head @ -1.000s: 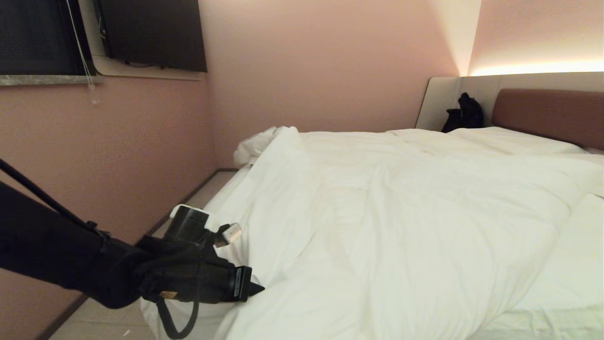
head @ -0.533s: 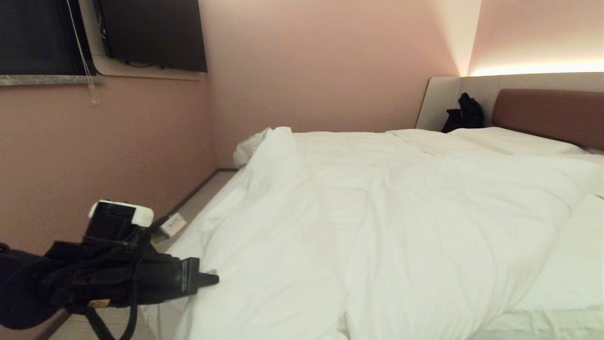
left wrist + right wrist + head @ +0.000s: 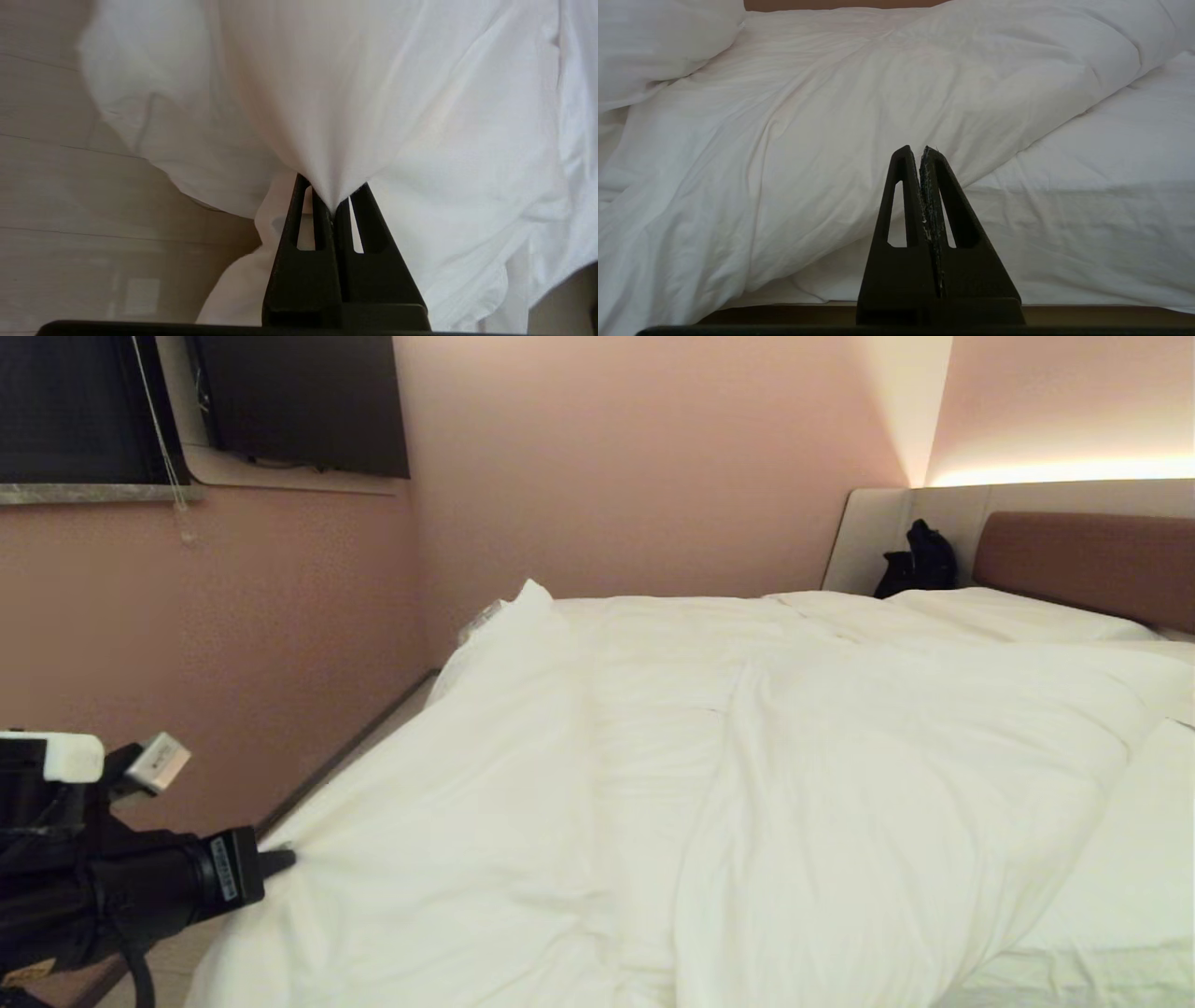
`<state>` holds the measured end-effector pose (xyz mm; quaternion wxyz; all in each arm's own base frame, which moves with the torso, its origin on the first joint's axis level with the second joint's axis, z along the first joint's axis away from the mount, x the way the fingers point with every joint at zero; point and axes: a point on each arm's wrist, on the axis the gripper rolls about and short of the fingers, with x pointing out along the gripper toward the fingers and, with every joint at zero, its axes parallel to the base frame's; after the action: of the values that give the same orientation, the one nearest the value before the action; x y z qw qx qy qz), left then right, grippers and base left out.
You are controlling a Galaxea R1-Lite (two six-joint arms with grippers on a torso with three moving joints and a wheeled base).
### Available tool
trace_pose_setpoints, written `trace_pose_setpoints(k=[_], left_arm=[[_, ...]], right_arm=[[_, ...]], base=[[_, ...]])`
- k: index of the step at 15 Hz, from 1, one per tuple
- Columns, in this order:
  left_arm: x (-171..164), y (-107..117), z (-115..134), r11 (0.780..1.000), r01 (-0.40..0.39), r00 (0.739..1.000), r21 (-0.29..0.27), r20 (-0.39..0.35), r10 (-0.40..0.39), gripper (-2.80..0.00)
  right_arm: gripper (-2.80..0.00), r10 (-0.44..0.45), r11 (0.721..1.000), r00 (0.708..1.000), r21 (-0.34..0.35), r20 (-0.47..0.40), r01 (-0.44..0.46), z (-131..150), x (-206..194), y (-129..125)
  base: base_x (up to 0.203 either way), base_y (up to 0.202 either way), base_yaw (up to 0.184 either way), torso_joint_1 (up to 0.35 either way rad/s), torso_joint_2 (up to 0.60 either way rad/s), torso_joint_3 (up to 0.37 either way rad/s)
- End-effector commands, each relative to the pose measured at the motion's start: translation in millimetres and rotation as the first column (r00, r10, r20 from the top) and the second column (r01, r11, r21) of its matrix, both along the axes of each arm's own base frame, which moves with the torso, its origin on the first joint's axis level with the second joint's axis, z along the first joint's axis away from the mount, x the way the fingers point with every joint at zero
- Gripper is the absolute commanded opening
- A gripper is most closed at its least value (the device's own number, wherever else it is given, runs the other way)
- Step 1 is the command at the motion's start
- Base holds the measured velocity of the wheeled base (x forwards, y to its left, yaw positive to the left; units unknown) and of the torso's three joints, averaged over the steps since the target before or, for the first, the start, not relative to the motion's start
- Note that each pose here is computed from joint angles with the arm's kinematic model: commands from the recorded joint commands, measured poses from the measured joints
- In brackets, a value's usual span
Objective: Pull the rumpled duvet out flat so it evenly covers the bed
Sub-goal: Flatten the corners of the folded blanket
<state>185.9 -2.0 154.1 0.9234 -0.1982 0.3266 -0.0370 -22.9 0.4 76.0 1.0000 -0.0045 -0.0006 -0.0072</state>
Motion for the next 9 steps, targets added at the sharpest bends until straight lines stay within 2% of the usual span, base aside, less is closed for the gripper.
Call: trace_pose_setpoints(k=[1, 5, 7, 9], left_arm=[[-27, 1, 28, 1.0, -0.023, 0.991, 0.01, 0.135, 0.021, -2.8], [-82, 2, 53, 0.991, -0.121, 0.967, 0.051, 0.232, 0.106, -2.8], [-107, 4, 54, 0.974, -0.209, 0.95, 0.088, 0.253, 0.181, -2.8], [-126, 5, 54, 0.961, -0.255, 0.937, 0.106, 0.271, 0.219, -2.8]], right_arm=[[-2.8, 0.001, 1.0, 1.0, 0.0, 0.0, -0.001, 0, 0, 0], [-2.8, 0.001, 1.0, 1.0, 0.0, 0.0, -0.001, 0, 0, 0], [-2.8, 0.001, 1.0, 1.0, 0.0, 0.0, -0.001, 0, 0, 0], [-2.8, 0.001, 1.0, 1.0, 0.0, 0.0, -0.001, 0, 0, 0]], base=[[0.0, 0.0, 0.0, 0.0, 0.0, 0.0], [0.0, 0.0, 0.0, 0.0, 0.0, 0.0], [0.0, 0.0, 0.0, 0.0, 0.0, 0.0], [0.0, 0.0, 0.0, 0.0, 0.0, 0.0]])
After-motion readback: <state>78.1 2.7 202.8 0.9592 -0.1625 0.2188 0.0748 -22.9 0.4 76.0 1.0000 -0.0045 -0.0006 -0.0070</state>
